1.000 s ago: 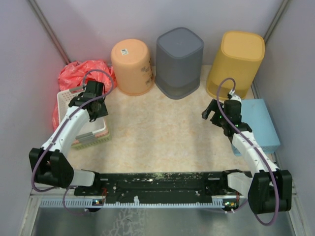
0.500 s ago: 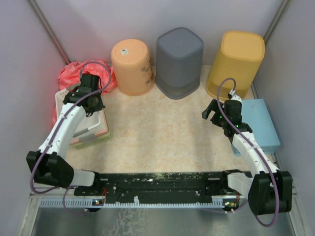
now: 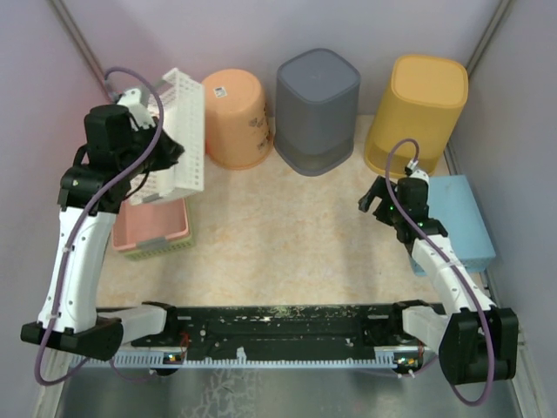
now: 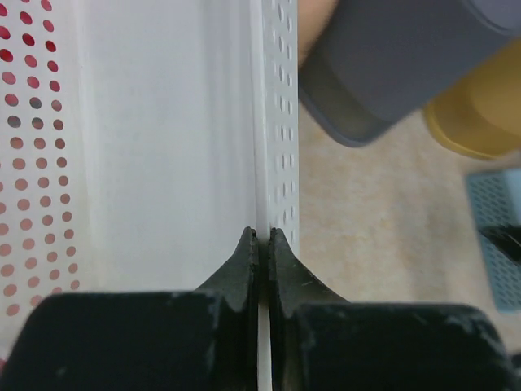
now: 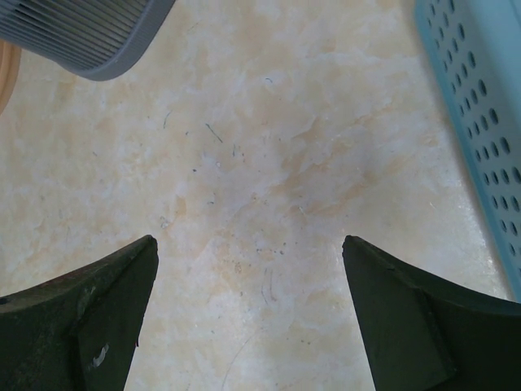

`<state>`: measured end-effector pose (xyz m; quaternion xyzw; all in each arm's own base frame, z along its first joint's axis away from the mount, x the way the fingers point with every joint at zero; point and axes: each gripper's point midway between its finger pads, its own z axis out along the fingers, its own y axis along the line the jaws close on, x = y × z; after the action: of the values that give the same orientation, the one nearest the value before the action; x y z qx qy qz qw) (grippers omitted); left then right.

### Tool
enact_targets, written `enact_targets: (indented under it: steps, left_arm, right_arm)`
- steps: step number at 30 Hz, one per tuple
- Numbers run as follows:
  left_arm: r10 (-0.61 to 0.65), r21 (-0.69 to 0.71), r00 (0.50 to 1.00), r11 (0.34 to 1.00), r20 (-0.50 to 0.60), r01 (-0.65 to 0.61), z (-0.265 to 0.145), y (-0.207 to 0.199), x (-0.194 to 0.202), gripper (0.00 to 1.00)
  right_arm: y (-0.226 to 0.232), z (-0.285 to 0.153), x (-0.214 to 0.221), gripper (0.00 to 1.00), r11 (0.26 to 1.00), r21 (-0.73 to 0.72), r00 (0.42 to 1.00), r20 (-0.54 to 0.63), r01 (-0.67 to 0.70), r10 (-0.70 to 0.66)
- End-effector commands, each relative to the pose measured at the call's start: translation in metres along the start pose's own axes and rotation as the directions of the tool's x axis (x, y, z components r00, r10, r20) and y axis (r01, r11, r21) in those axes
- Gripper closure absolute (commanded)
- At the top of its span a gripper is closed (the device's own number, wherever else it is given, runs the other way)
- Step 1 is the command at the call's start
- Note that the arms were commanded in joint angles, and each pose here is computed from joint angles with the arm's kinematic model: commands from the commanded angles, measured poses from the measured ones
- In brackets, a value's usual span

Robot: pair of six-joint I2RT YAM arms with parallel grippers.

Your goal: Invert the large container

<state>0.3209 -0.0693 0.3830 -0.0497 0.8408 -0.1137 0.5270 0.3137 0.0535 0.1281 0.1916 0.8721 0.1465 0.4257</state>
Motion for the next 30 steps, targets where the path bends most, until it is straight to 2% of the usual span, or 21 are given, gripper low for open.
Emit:
enact_targets:
  steps: [1,5,9,11,16,20,23,30]
  left_arm:
    - [-0.080,0.445,0.995,0.890,-0.053,0.095,-0.014,-0.102,0.005,1.00]
    - [-0.121,0.669,0.988,0.726,-0.098,0.155,-0.030,-0.180,0.022,1.00]
    - [-0.192,0.768,0.958,0.574,-0.212,0.285,-0.036,-0.218,0.043,1.00]
    - [-0.211,0.788,0.942,0.517,-0.262,0.335,-0.036,-0.225,0.052,1.00]
    - [-0.211,0.788,0.896,0.427,-0.390,0.443,-0.034,-0.234,0.080,1.00]
    - [-0.192,0.769,0.824,0.295,-0.533,0.567,-0.037,-0.241,0.108,1.00]
    - [-0.198,0.765,0.786,0.187,-0.585,0.616,-0.040,-0.242,0.117,1.00]
    - [-0.206,0.676,0.680,0.097,-0.704,0.730,-0.021,-0.237,0.153,1.00]
  right_arm:
    - [0.010,-0.025,-0.046,0.05,0.999,0.020,0.989,0.145,0.025,-0.027]
    - [0.011,-0.045,-0.072,0.04,1.000,0.029,0.978,0.207,-0.004,-0.003]
    - [0.014,-0.070,-0.100,0.04,0.999,0.019,0.955,0.295,-0.044,0.037]
    - [0.015,-0.085,-0.113,0.04,0.998,0.019,0.936,0.349,-0.057,0.047]
    - [0.010,-0.109,-0.131,0.04,0.997,0.047,0.898,0.438,-0.068,0.040]
    - [0.009,-0.112,-0.132,0.05,0.996,0.047,0.891,0.452,-0.070,0.041]
    - [0.010,-0.106,-0.127,0.05,0.997,0.040,0.902,0.429,-0.071,0.047]
    - [0.012,-0.101,-0.124,0.05,0.998,0.028,0.911,0.410,-0.058,0.041]
